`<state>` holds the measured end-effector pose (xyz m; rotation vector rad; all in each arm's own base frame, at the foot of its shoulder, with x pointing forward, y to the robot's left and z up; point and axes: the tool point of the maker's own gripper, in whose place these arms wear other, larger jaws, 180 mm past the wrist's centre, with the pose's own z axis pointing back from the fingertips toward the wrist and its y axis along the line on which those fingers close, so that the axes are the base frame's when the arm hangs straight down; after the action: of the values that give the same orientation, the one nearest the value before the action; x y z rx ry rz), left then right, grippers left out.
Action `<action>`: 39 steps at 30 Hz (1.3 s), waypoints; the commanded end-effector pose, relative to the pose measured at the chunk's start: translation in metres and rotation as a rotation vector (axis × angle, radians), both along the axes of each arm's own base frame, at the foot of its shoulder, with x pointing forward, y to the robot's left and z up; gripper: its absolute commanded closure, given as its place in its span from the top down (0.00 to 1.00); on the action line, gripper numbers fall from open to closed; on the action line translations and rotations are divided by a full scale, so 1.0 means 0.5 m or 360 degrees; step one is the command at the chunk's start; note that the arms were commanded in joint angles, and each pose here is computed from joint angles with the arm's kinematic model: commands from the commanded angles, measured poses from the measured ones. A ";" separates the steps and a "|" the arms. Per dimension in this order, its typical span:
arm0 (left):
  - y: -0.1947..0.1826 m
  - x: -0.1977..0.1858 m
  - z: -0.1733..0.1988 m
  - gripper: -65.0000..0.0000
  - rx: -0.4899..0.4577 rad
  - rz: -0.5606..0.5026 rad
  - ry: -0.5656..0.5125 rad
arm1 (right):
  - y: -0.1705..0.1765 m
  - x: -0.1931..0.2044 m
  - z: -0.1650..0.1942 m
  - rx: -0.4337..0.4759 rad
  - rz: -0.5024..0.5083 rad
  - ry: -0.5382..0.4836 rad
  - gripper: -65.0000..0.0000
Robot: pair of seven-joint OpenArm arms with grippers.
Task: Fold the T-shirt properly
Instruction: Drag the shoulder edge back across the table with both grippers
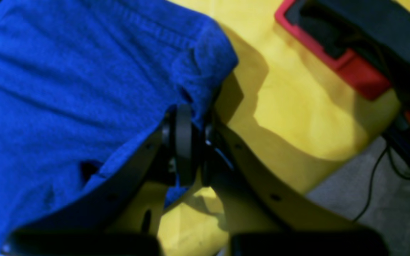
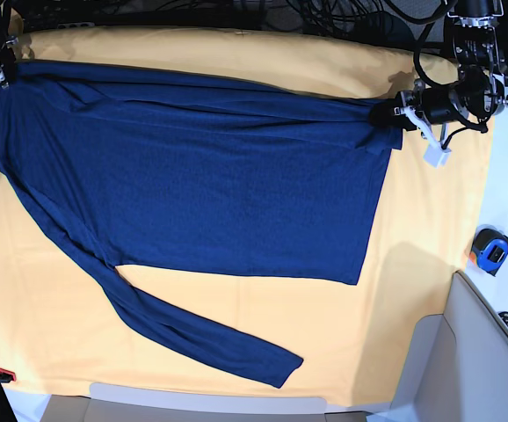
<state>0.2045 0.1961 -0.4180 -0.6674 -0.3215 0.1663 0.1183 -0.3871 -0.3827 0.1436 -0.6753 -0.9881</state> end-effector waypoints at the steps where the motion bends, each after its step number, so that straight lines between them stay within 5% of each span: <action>1: 0.015 -0.008 0.001 0.00 0.0050 -0.0018 0.0022 | -0.012 -0.009 0.010 -0.0047 -0.0005 0.0015 0.00; 15: 0.022 -0.066 -0.030 0.00 0.0054 0.0067 0.0072 | -0.014 0.012 0.017 -0.0057 0.0011 -0.0012 0.00; 25: 0.058 -0.097 -0.029 0.00 0.0089 0.0147 0.0097 | 0.055 0.065 -0.010 0.0032 0.0162 -0.0021 0.00; 39: 0.039 -0.125 0.000 0.00 0.0131 0.0057 0.0051 | 0.063 0.035 -0.027 0.0047 0.0180 0.0052 0.00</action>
<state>0.1471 0.2091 -0.4183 -0.6087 -0.3268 0.2170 0.1468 -0.3567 -0.3907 0.2057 -0.6737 -0.8972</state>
